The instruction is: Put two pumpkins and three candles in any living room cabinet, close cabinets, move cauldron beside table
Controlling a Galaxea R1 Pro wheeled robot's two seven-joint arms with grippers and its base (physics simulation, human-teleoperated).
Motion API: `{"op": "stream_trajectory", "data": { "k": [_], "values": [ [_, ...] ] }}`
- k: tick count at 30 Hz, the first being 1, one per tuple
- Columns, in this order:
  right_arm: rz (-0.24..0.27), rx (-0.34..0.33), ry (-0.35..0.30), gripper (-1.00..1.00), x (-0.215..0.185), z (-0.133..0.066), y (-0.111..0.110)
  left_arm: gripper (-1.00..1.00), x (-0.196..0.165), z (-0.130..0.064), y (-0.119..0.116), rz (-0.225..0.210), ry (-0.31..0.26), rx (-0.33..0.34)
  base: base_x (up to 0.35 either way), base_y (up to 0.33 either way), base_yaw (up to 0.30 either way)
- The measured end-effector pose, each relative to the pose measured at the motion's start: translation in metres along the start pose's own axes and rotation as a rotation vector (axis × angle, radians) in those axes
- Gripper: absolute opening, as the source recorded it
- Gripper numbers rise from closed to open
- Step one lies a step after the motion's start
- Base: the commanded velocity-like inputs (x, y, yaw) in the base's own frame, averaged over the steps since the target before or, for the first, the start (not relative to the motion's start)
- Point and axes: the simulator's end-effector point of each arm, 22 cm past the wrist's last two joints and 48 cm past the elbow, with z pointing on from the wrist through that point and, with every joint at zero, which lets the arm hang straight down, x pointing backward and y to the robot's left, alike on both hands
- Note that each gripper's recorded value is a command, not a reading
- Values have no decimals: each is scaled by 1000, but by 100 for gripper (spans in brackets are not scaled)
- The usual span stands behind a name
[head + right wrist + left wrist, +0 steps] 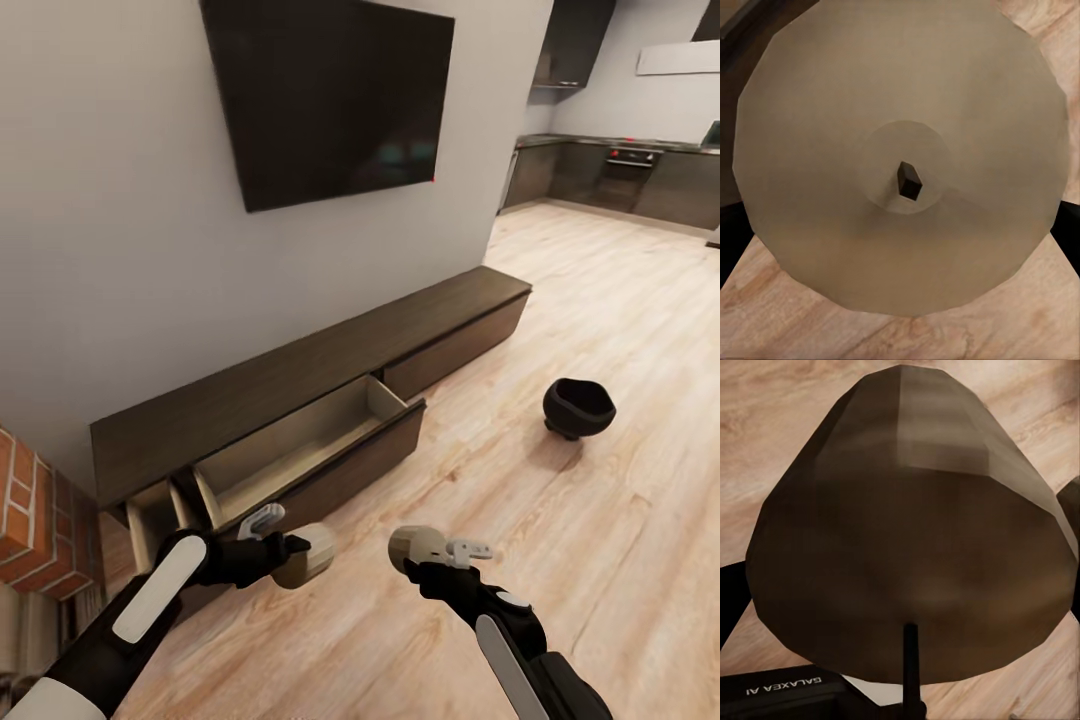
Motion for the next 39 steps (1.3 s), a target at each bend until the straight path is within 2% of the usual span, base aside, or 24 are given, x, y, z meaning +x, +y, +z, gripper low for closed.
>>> {"op": "stream_trajectory", "data": {
  "k": [7, 39],
  "values": [
    [0, -1, -2, -100, -1, 0, 1, -100, -1, -2, -7, 12, -7, 12, 26, -79, 290],
    [1, 2, 5, -100, 2, 1, -1, -100, 0, 0, -7, 12, -4, 11, 53, -307, 291]
  ]
}}
